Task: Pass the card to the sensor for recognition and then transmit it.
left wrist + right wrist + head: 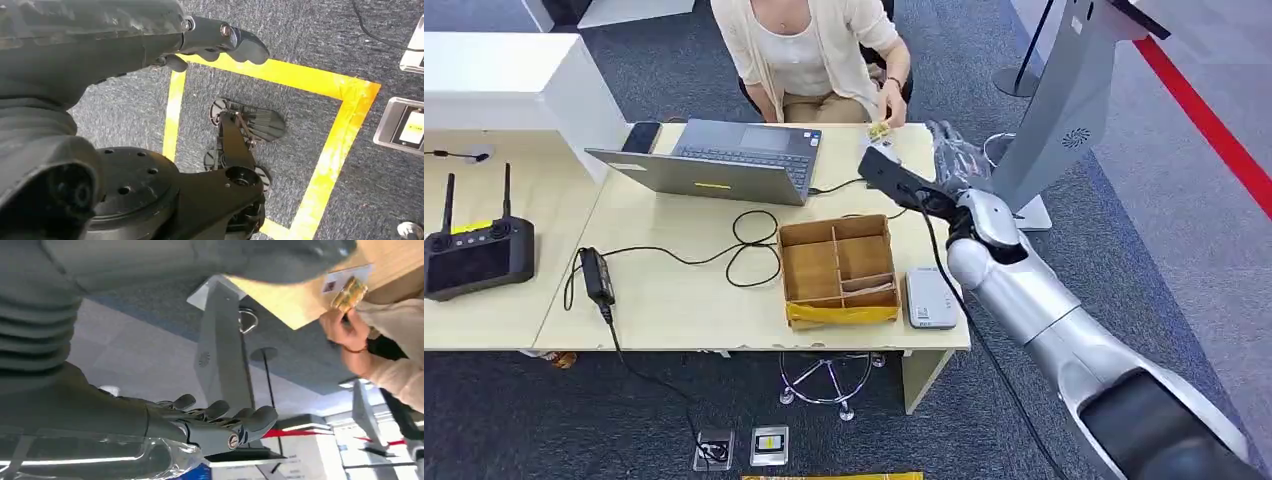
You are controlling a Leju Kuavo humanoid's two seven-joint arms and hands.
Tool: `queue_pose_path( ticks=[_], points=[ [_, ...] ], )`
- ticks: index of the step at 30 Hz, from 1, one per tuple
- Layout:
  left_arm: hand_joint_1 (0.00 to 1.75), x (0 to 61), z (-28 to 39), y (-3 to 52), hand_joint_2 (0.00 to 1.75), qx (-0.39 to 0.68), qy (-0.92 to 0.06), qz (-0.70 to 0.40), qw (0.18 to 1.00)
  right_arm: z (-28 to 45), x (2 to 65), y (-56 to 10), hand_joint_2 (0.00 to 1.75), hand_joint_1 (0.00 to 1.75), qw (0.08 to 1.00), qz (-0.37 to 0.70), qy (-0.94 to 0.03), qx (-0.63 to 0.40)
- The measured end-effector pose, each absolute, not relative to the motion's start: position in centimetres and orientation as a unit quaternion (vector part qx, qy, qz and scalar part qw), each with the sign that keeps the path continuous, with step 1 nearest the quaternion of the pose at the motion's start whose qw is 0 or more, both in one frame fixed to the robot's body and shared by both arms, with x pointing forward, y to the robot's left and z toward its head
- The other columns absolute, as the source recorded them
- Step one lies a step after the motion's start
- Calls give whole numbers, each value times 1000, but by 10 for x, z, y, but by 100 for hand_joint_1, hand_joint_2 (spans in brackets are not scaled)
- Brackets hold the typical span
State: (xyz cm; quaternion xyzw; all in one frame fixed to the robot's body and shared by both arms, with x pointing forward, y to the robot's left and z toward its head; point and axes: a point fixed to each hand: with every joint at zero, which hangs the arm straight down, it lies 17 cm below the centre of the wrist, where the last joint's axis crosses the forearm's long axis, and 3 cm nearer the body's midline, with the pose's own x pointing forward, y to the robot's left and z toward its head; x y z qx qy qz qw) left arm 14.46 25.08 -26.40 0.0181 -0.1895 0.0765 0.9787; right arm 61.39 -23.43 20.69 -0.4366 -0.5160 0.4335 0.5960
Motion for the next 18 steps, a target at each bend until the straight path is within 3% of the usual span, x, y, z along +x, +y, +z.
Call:
queue_pose_path(
  ticks=[11,18],
  points=[
    [0,141,-265,251,0,19,-187,76,979,199,615,-276,0,0,616,412,-483,-467],
    [0,132,-267,251,0,24,-180,80,980,178,594,-381,0,0,655,357,-399,-533]
  ],
)
